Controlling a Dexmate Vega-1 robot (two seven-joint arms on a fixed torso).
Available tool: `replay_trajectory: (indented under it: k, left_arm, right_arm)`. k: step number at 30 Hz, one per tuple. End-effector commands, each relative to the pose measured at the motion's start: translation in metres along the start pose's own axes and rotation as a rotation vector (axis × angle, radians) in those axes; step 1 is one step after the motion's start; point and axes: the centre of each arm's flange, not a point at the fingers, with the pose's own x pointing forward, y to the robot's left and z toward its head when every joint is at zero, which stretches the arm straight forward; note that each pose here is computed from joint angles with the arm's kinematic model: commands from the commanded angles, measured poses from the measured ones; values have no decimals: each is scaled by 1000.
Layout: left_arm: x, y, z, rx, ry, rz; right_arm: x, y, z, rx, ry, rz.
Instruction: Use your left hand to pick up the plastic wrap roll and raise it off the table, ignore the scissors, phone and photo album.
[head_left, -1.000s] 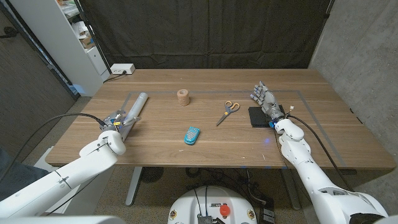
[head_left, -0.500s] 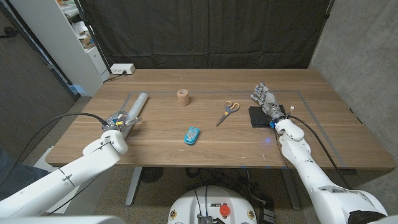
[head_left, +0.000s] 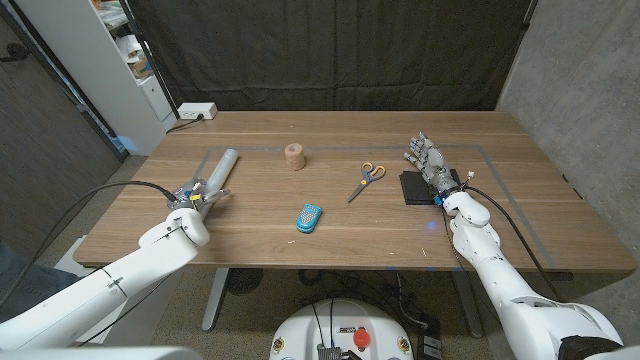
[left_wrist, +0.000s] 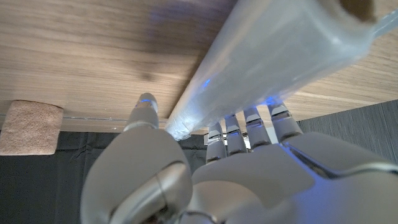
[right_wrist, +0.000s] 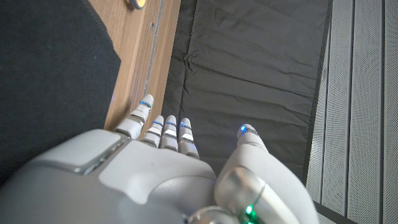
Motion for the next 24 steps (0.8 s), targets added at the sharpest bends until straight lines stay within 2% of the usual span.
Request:
replay_trajectory:
  k: [1, 6, 8, 13, 16, 19, 24]
  left_arm:
    - [5, -1, 1, -17, 19, -40]
    - [6, -1, 2, -58, 19, -18]
    - [7, -1, 3, -70, 16, -44]
    - [7, -2, 4, -80, 22, -27]
    - [9, -2, 4, -113, 21, -60]
    - [9, -2, 4, -104, 28, -38]
    - [11, -3, 4, -111, 29, -56]
  right_arm:
    - [1, 1, -5, 9, 9, 2]
    - [1, -1, -7, 12, 11, -3]
    - [1, -2, -7, 14, 10, -5]
    - [1, -4, -9, 17, 10, -7]
    - [1, -4, -9, 20, 8, -8]
    - [2, -4, -10, 22, 9, -8]
    - [4, -3, -10, 25, 9, -7]
